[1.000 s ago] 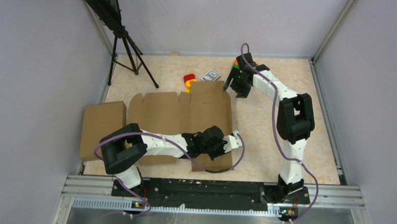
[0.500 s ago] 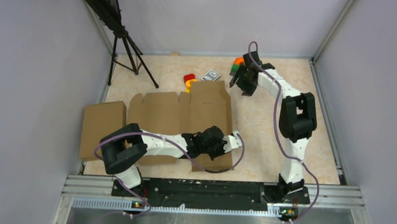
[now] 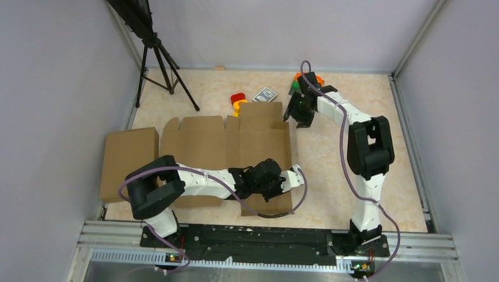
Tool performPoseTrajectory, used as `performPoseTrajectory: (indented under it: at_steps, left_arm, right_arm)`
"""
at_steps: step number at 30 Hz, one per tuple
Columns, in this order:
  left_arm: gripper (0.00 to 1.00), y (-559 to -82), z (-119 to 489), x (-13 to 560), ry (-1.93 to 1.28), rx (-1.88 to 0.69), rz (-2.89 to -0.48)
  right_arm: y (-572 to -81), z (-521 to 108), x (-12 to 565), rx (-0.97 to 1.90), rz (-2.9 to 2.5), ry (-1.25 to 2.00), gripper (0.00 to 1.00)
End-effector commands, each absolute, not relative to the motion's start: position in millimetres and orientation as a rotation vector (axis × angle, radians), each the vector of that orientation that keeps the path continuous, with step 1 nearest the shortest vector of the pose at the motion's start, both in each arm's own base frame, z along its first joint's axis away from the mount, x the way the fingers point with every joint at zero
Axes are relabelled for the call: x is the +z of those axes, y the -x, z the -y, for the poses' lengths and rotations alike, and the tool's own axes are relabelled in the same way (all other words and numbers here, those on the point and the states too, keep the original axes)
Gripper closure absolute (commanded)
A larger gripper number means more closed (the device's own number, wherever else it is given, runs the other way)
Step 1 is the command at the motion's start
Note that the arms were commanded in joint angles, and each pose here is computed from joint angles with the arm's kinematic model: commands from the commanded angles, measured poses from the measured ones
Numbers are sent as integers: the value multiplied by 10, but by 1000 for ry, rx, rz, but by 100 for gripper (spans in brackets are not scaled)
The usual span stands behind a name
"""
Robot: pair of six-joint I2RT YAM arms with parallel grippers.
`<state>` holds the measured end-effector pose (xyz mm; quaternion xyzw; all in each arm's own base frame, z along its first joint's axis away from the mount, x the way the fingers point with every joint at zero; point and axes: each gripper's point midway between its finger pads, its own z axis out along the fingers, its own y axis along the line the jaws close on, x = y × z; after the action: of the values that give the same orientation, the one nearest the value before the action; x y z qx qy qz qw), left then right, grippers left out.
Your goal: Fold the paper box
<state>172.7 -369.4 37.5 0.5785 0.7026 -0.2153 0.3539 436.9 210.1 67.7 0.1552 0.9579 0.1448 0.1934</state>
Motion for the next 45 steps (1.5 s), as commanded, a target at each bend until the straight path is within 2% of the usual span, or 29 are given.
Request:
performPoseTrajectory:
  at_steps: [1,9,12,15,17,22,26,29,30,32,33,35,41,45]
  left_arm:
    - [100,-1723,3731,468,-1494,-577,-1777]
    - [100,-1718,3726,475,-1494,-578,-1774]
    - [100,-1712,3726,478,-1494,-581,-1773]
    - [100,-1713,3723,477,-1495,-581,-1774]
    - [100,-1718,3726,486,-1492,-580,-1773]
    - [100,-1717,3722,489,-1489,-580,-1774]
    - [100,-1716,3720,484,-1491,-579,-1775]
    - [100,-1717,3721,486,-1490,-579,-1774]
    - [100,-1717,3721,486,-1491,-579,-1774]
    - [100,-1717,3719,484,-1490,-577,-1775]
    - [100,-1717,3718,482,-1490,-577,-1776]
    - [100,-1721,3724,485,-1489,-577,-1774]
    - [100,-1719,3720,475,-1491,-577,-1777]
    - [100,-1723,3718,475,-1490,-574,-1777]
  right_arm:
    - [-4293,-2227,715,431,-2691,-289,47]
    - [-4163,-2239,672,333,-2725,-84,50]
    - [-4151,-2276,700,325,-2721,-3,43]
    - [-4161,-2289,703,306,-2729,49,42]
    - [-4159,-2280,692,283,-2739,65,48]
    - [-4176,-2289,706,276,-2739,85,86]
    - [-4187,-2316,734,284,-2737,93,100]
    - [-4185,-2319,739,283,-2742,103,100]
    - [-4188,-2318,751,282,-2739,107,91]
    - [-4175,-2314,779,279,-2740,113,61]
    - [-4171,-2310,821,282,-2732,115,52]
    - [-4166,-2301,914,292,-2706,120,40]
    - [-4057,-2252,1337,362,-2559,164,20]
    - [-3921,-2098,1590,381,-2472,142,16]
